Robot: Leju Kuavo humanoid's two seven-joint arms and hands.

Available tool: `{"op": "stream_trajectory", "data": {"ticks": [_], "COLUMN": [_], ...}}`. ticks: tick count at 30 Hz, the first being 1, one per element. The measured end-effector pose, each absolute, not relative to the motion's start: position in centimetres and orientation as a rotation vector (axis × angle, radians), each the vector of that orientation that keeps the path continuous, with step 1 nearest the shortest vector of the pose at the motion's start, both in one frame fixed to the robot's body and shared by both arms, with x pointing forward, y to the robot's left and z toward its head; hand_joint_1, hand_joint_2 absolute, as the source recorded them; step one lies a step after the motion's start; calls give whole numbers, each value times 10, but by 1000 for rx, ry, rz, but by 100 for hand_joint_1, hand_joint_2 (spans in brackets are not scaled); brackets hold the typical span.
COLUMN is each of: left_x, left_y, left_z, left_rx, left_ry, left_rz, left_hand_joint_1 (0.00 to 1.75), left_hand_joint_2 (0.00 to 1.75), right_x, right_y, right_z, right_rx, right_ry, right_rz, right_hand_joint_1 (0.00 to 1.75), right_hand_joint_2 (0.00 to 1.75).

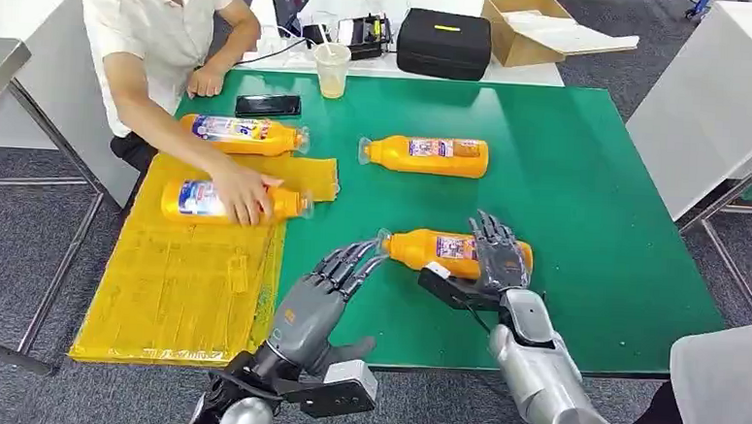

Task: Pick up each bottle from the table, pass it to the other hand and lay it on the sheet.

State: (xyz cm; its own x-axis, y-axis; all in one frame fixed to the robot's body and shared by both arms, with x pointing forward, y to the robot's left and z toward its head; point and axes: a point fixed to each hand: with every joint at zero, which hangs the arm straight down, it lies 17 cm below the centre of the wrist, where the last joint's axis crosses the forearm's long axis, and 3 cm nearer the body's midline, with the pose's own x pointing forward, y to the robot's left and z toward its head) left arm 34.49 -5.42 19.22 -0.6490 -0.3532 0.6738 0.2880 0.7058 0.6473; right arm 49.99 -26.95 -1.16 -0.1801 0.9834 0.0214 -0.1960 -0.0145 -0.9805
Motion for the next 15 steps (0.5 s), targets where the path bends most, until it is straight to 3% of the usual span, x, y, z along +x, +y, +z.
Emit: {"op": "stream_trajectory", "data": {"ticks": [7, 8, 9, 15], "left_x": [345, 345, 345, 344], "left_y": [-56, -56, -56, -58], "left_z": [191, 191, 191, 191], "left_rx": [44, 44, 43, 38], "left_ry": [-2065, -2065, -2065, -2067], "left_rz": [-966, -966, -967, -969], "left_hand_joint_1": [0, 0, 0, 0], "left_hand_joint_2": [175, 175, 175, 175], "right_x": [505, 507, 508, 507], "right_y": [-274, -276, -277, -285], "right_z": [-20, -23, -24, -39], "right_rx": [-943, -928, -918, -863], "right_ry": [-1122, -1096, -1078, -960], "right_rz": [1448, 1453, 1457, 1466], "right_hand_joint_1": [0, 148, 175, 175], "right_hand_joint_2": [175, 175, 175, 175]}}
